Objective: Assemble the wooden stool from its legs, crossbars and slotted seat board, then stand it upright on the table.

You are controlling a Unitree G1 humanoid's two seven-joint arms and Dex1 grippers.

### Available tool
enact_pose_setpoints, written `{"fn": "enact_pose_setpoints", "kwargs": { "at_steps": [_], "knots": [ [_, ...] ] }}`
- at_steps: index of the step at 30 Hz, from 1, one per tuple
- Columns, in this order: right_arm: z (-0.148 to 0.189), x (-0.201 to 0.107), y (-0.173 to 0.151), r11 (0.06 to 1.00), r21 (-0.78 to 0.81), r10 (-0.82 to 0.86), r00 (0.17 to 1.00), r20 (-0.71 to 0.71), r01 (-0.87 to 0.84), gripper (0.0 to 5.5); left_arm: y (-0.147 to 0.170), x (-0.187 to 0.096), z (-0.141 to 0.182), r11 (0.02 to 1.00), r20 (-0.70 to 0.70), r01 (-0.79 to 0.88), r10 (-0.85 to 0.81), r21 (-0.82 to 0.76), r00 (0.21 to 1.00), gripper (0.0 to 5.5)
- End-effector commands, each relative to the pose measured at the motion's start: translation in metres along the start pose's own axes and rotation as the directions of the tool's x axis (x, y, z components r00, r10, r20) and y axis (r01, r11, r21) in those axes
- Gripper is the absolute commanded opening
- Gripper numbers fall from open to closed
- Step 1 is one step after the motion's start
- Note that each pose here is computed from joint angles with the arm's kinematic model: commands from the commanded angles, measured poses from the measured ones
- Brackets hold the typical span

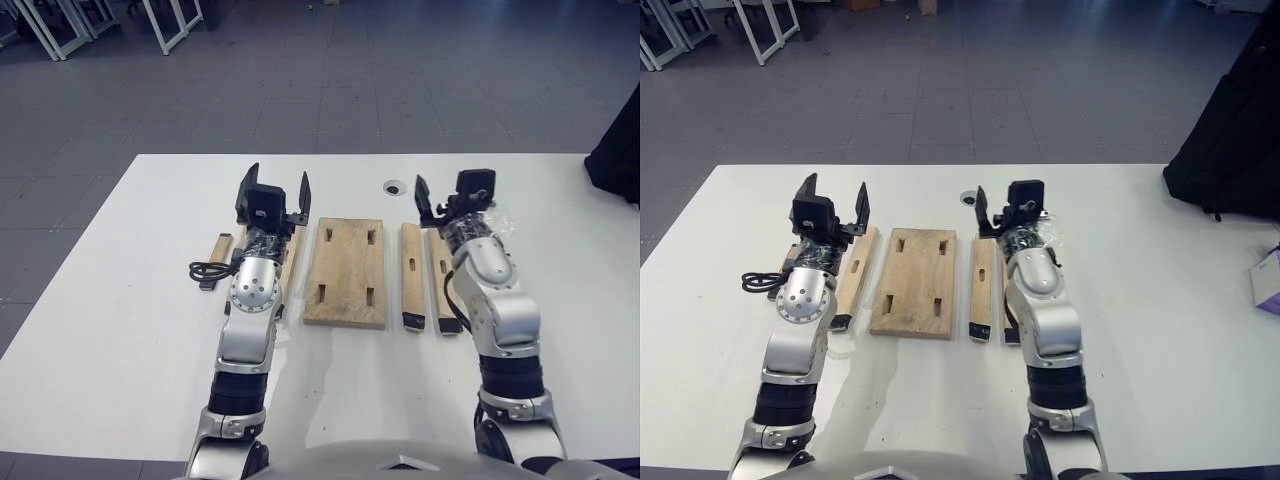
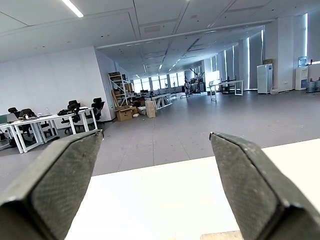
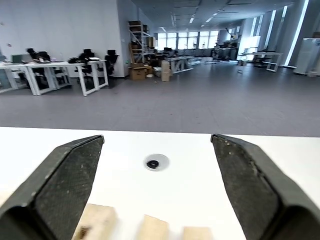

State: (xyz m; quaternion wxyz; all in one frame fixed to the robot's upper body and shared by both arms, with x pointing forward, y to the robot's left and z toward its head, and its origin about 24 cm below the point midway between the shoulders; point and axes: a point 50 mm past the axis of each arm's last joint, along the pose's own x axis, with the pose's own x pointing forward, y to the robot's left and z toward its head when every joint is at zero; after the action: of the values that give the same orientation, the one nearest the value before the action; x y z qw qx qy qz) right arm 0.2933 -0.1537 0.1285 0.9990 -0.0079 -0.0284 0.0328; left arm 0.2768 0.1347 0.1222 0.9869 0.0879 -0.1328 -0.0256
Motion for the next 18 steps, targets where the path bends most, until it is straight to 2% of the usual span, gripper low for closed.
{"fn": "enact_pose_setpoints", "kwargs": {
  "at_steps": [1,5,9,13,18],
  "knots": [
    [-0.004,-0.015,-0.046,0.996,-0.053,-0.074,0.997,-0.021,0.073,3.93,0.003,-0.003,0.002,0.999,-0.007,-0.024,0.024,0.035,1.0,3.94],
    [-0.038,-0.043,-0.066,0.992,-0.015,-0.126,0.974,-0.186,0.125,3.93,0.011,-0.011,0.005,0.995,-0.006,-0.085,0.085,0.054,0.996,3.94],
    [-0.074,-0.076,-0.055,0.972,0.128,-0.133,0.906,-0.401,0.199,3.93,0.022,-0.015,0.003,0.98,-0.041,-0.199,0.2,0.02,0.979,3.94],
    [-0.083,-0.087,-0.046,0.972,0.167,-0.073,0.884,-0.461,0.167,3.93,0.031,-0.015,-0.003,0.975,-0.089,-0.223,0.222,-0.002,0.971,3.94],
    [-0.101,-0.093,-0.044,0.992,0.086,-0.023,0.815,-0.579,0.09,3.93,0.03,-0.016,-0.004,0.974,-0.095,-0.228,0.228,0.007,0.969,3.94]
  ]
}}
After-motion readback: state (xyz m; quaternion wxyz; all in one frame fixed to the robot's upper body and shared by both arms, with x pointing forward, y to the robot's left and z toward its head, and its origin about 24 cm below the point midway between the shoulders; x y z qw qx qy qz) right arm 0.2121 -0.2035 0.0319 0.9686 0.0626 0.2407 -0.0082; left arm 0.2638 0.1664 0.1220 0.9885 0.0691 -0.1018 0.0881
